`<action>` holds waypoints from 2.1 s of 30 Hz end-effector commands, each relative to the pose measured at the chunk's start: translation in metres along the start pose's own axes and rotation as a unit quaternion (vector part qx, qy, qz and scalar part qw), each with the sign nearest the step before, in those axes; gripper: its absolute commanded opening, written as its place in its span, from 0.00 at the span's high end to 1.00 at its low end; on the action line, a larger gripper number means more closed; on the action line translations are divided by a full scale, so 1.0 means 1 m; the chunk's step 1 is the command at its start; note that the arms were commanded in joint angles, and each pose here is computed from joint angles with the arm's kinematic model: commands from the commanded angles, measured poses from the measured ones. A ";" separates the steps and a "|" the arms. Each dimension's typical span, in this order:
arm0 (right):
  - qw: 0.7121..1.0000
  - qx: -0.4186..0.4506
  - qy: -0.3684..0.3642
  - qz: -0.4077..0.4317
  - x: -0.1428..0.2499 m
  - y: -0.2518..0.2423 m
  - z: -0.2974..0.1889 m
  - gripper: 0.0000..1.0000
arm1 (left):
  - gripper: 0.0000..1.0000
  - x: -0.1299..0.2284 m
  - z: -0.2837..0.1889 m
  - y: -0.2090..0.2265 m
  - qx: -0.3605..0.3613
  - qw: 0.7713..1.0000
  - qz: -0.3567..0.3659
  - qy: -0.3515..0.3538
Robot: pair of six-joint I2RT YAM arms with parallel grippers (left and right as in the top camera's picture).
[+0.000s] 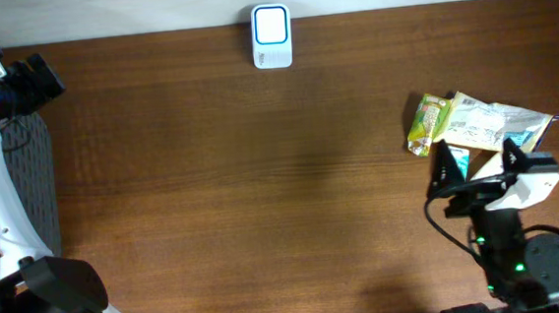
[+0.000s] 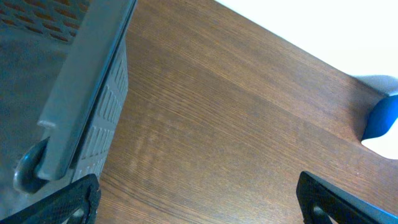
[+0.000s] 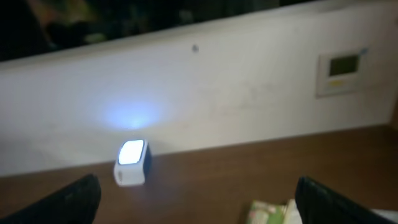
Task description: Scan the item barcode
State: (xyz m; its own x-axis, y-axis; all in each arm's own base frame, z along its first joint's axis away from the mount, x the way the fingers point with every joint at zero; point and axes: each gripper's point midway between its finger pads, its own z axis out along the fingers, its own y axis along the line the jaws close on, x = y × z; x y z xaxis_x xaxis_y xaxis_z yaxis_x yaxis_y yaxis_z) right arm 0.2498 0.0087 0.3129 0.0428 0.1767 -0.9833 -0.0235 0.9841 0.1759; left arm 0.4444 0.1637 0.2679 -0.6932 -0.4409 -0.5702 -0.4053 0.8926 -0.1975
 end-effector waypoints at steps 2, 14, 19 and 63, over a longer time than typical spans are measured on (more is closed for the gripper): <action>0.999 -0.043 -0.006 -0.005 0.045 0.005 -0.002 0.01 | 0.01 -0.002 0.000 0.009 -0.011 1.000 -0.006 -0.002; 0.999 -0.035 0.019 0.005 0.131 -0.011 -0.010 0.01 | 0.01 -0.002 0.000 0.009 -0.011 1.000 -0.006 -0.002; 0.998 -0.001 0.064 0.004 0.155 -0.024 -0.011 0.01 | 0.01 -0.002 0.000 0.009 -0.011 1.000 -0.006 -0.002; 0.998 -0.007 0.065 0.005 0.156 -0.022 -0.011 0.01 | 0.01 0.136 -0.054 -0.062 0.044 0.918 0.349 -0.183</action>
State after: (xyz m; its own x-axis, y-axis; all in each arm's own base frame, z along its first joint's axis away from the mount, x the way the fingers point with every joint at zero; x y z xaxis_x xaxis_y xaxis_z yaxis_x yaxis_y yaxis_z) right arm 0.2455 0.0170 0.1586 -0.0867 0.1773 -0.9803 -0.0533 0.9818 0.1823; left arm 0.3614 0.0706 0.2530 -0.5995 0.0877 -0.7956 -0.0310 0.9907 0.1326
